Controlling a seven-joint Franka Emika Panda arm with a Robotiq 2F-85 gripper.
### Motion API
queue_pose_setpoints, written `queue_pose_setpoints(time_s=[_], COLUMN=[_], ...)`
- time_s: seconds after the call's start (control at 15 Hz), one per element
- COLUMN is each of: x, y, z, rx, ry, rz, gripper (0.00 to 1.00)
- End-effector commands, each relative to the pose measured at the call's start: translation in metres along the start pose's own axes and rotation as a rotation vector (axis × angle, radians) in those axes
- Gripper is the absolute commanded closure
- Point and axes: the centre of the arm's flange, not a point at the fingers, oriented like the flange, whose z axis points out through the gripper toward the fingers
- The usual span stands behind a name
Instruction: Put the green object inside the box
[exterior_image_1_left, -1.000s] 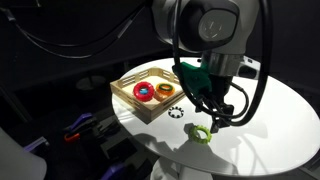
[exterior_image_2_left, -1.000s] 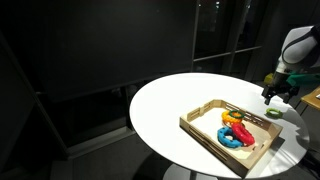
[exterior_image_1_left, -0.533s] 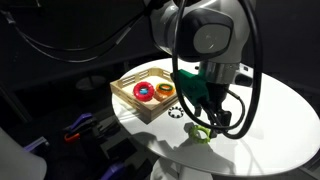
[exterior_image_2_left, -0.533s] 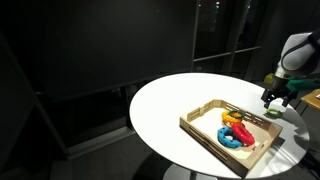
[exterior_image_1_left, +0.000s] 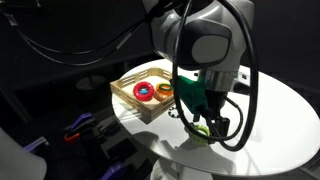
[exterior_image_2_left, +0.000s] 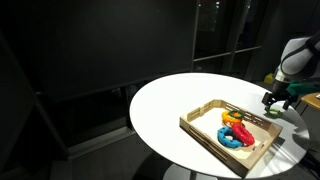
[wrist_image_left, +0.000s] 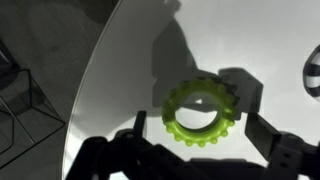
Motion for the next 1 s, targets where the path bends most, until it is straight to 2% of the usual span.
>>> queue_pose_setpoints(time_s=[0.0, 0.33, 0.4, 0.67, 0.93], x=[0.001, 0.001, 0.001, 0.002, 0.003], y=[0.007, 0.010, 0.010, 0.007, 0.003], z=[0.010, 0.017, 0.017, 0.008, -0.007], rx=[0.027, 0.034, 0.034, 0.040, 0.059], ry=[0.014, 0.013, 0.015, 0.025, 0.018], rz=[-0.010, -0.010, -0.008, -0.003, 0.008], gripper=[0.00, 0.00, 0.19, 0.50, 0.51])
